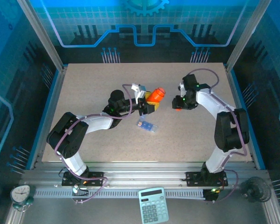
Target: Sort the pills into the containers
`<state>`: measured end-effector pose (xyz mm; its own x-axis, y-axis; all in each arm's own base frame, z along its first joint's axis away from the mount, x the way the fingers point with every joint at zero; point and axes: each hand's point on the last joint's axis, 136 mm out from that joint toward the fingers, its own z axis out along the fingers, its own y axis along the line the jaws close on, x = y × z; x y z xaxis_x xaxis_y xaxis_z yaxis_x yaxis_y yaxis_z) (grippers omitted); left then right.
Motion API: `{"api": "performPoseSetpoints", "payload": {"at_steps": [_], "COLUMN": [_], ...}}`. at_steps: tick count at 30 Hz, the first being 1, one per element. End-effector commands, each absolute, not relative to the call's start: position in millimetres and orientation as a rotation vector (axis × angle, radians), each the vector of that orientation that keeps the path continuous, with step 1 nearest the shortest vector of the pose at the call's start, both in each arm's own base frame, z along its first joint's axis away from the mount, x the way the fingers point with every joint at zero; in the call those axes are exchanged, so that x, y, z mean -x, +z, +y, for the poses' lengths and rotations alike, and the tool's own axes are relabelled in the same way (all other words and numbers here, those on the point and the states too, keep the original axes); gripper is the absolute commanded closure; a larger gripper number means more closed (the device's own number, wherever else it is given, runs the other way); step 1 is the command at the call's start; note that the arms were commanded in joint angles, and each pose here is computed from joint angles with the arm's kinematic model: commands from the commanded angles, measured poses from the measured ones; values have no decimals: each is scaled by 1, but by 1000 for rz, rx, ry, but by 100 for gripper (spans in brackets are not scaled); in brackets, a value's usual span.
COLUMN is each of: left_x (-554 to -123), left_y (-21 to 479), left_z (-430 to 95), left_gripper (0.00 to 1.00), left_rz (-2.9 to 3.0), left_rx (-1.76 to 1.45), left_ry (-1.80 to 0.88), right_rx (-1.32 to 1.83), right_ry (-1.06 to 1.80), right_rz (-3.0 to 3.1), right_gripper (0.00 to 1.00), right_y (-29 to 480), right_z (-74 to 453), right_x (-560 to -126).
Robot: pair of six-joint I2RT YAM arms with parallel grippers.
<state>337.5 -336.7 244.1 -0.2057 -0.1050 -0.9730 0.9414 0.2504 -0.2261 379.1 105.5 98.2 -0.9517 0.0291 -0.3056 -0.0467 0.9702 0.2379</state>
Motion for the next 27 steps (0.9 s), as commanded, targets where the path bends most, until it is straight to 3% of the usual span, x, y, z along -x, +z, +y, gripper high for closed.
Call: {"api": "performPoseSetpoints", "payload": {"at_steps": [1, 15, 27], "left_x": [-336, -360, -379], "left_y": [249, 230, 223], "left_z": [-334, -335, -337], "left_gripper": [84, 84, 84], "left_rz": [1390, 1424, 1414], "left_rx": [-903, -967, -1011], "left_ry": [-1180, -1129, -1109], "right_rx": [-10, 52, 197], "right_ry": [590, 990, 1122], "right_rz": [2728, 2459, 2398], "right_gripper": [57, 57, 57], "right_y": [139, 233, 267], "right_z": [119, 132, 144], "right_x": [-381, -393, -382]}}
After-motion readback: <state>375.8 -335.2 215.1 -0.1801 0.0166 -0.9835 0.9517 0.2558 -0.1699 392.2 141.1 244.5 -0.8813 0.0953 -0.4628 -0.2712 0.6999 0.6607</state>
